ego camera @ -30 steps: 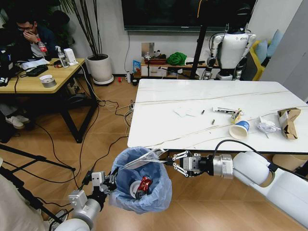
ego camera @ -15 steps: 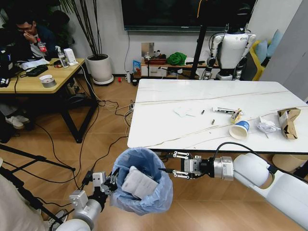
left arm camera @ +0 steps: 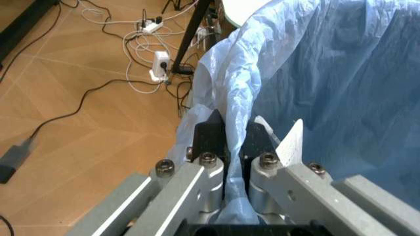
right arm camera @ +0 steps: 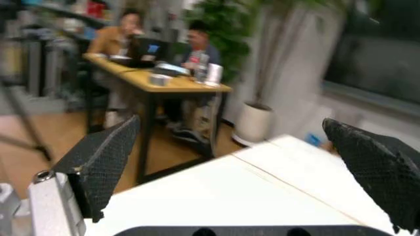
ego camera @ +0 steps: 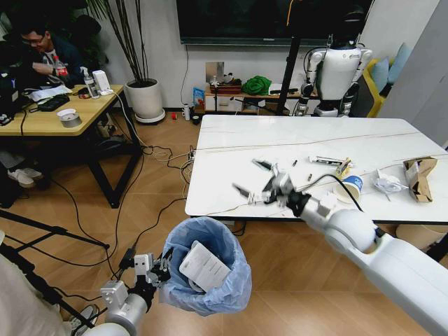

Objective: Pick up the trash bin and place the trash from the table into it.

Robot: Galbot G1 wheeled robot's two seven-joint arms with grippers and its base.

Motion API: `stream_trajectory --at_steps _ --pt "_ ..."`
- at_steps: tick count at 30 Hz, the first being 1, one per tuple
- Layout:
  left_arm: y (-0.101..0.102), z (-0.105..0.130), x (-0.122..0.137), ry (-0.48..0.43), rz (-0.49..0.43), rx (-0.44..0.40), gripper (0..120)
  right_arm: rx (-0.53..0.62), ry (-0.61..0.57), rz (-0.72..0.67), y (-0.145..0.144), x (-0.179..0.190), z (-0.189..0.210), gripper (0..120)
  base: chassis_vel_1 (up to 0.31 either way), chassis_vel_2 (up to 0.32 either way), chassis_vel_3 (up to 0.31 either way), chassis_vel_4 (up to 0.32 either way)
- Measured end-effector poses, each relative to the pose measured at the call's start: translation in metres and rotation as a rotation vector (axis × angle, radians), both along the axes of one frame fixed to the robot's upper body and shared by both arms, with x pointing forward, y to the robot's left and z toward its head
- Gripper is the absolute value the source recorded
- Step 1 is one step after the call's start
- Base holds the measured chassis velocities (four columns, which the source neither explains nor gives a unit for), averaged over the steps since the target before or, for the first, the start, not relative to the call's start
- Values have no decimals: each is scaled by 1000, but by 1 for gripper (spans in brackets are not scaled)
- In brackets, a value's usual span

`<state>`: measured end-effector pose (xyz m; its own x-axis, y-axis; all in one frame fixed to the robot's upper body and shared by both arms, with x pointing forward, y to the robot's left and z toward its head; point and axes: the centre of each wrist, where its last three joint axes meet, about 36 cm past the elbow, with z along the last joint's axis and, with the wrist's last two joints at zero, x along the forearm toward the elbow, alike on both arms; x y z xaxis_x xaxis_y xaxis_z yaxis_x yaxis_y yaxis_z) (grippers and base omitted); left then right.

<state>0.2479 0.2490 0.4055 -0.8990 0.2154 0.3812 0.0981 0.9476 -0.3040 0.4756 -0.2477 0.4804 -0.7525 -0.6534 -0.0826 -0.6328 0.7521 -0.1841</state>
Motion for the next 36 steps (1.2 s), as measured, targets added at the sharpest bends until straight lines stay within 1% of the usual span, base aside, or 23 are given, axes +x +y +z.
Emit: stream_trajectory --at_steps 4,6,8,9,12,13,17,19,21,23,28,36 --pt "0 0 -3 0 3 4 0 27 81 -158 0 9 -6 100 0 0 0 0" --pt "0 0 -3 0 3 6 0 30 118 -217 -5 12 -10 100 0 0 0 0" --pt "0 0 -4 0 3 6 0 32 133 -241 -9 15 -11 100 0 0 0 0" --pt "-1 0 -4 -1 4 6 0 38 184 -324 -19 22 -16 100 0 0 0 0" --pt "-2 -1 -6 1 4 9 0 41 238 -397 -24 29 -18 100 0 0 0 0" --pt "-2 -1 -6 1 4 9 0 41 238 -397 -24 29 -18 100 0 0 0 0" --pt "-3 0 -11 4 2 13 0 53 337 -499 -37 46 -20 100 0 0 0 0" --pt "-2 1 -12 3 4 14 0 48 364 -537 -45 55 -23 100 0 0 0 0" --pt "-2 1 -13 3 5 14 0 46 373 -546 -47 58 -24 100 0 0 0 0" --pt "-1 3 -15 4 7 18 0 39 417 -586 -57 69 -30 100 0 0 0 0" --pt "0 3 -19 3 8 24 0 25 459 -642 -69 81 -40 100 0 0 0 0" --pt "1 3 -20 1 10 27 0 26 496 -685 -81 92 -54 100 0 0 0 0"
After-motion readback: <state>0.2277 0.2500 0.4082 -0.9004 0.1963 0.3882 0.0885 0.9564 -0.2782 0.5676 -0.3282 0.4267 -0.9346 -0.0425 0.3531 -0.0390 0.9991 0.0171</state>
